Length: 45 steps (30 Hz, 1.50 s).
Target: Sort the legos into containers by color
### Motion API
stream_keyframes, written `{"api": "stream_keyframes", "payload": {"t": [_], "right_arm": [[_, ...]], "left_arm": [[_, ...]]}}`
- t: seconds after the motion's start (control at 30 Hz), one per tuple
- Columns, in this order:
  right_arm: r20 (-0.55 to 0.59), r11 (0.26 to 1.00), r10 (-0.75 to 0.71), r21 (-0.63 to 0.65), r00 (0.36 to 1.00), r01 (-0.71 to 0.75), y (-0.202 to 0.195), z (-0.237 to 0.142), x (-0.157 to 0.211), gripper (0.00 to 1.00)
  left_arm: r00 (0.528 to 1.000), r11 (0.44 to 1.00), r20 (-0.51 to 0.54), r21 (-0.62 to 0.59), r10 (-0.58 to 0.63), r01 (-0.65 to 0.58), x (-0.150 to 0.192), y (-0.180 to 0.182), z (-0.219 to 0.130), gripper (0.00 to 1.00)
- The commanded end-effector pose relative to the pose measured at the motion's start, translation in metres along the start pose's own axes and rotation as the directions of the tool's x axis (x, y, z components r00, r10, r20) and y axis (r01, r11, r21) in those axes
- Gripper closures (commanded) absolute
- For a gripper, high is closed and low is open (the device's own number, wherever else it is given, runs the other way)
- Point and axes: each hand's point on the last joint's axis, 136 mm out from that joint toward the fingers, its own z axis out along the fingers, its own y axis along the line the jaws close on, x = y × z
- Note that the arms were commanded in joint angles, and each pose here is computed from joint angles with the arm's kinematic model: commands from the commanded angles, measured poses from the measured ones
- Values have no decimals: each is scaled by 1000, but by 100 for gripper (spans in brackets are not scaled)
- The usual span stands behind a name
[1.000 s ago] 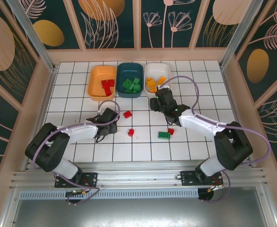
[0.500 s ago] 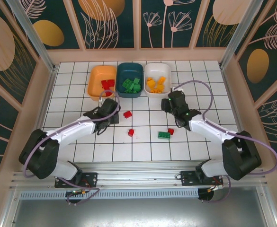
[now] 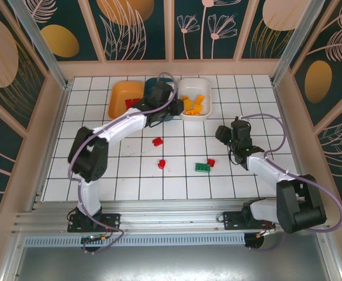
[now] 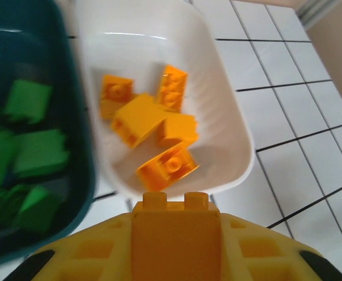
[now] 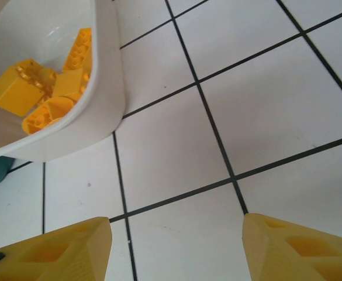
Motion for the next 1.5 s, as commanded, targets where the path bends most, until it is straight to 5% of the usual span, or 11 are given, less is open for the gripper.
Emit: {"api": "stream_keyframes", "payload": {"t": [0.0,0.4,0.77,1.0,1.13,1.2,1.33,1.37,1.47], "right_arm": [[38,997,44,-60,998,-42,10,-3,-11,38],[55,998,40,-54,998,-37,9,-7,-14,38],[48,998,31,-61,998,-28,11,-7,-14,37],[58,1000,-12,8,998,11,22,-22,-4,31],[-39,994,-62,91,997,66,28,-39,43,23],[-78,988,-60,136,995,70,22,-50,66,19],[-153,987,-13,155,988,37,17,-72,109,13],[-176,990,-4,140,984,29,21,-75,119,1],[-240,993,-7,116,971,36,30,-80,143,1]], "left_arm": [[997,991,-47,124,55,-49,-2,-37,24,71],[995,992,-101,123,27,-14,12,-38,97,65],[994,993,-104,117,20,-8,11,-37,110,48],[999,973,28,228,36,-42,-36,-75,45,44],[984,987,173,142,48,-73,-51,-57,-14,17],[975,993,219,100,34,-57,-46,-41,-41,3],[963,999,266,15,-35,32,-15,5,-81,2],[960,998,275,5,-57,58,-7,14,-89,1],[959,993,266,-26,-102,113,23,40,-101,2]]}}
